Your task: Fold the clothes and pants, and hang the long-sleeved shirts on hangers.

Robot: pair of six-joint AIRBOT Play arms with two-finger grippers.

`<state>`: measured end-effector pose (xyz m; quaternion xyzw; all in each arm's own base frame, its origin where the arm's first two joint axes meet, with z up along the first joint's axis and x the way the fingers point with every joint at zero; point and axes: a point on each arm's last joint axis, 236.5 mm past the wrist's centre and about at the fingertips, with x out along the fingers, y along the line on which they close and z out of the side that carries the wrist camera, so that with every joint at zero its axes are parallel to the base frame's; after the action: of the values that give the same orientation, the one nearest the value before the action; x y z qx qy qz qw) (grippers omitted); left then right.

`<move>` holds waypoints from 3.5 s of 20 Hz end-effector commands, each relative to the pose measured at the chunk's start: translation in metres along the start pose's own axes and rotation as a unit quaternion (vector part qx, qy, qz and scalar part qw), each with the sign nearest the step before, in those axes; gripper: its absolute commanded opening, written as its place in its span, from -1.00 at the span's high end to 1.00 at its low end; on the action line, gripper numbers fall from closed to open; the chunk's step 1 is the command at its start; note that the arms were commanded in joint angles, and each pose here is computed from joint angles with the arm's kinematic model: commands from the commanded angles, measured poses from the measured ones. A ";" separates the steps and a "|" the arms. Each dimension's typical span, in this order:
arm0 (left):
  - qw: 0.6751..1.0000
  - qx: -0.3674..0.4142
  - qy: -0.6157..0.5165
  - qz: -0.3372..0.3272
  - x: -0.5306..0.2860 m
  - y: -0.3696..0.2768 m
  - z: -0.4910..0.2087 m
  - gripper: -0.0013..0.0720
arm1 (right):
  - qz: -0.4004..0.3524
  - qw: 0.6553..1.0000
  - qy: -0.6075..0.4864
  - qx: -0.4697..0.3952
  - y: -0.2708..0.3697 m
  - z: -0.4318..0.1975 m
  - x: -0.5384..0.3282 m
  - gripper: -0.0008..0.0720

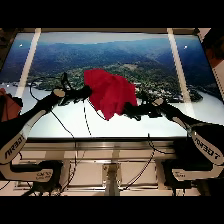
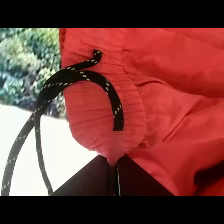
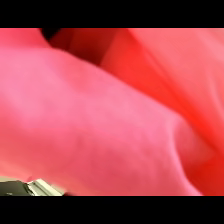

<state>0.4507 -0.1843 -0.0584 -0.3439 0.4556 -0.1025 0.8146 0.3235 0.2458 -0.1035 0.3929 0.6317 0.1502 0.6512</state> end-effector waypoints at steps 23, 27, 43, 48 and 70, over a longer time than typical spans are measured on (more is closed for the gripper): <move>0.934 0.313 0.140 0.097 -0.060 0.070 -0.014 0.89 | -0.127 0.961 -0.190 -0.154 0.003 0.194 -0.185 0.94; 0.935 0.312 0.141 0.098 -0.060 0.070 -0.014 -0.44 | -0.115 0.921 -0.327 -0.179 0.034 0.256 -0.224 -0.31; 0.960 0.163 0.202 0.109 -0.138 0.070 -0.082 0.91 | -0.062 0.984 -0.093 -0.136 -0.012 0.062 -0.161 0.97; 0.979 0.020 0.188 0.072 -0.161 0.076 -0.146 0.91 | 0.035 0.995 -0.085 -0.041 -0.017 -0.015 -0.140 0.97; 0.960 -0.278 0.024 0.029 -0.094 0.123 -0.113 0.27 | 0.044 0.976 -0.193 0.089 -0.048 0.023 -0.135 -0.58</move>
<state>0.2793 -0.1096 -0.1071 -0.5479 0.5063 0.0254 0.6654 0.3096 0.1144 -0.0439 0.4994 0.4871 0.0438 0.7151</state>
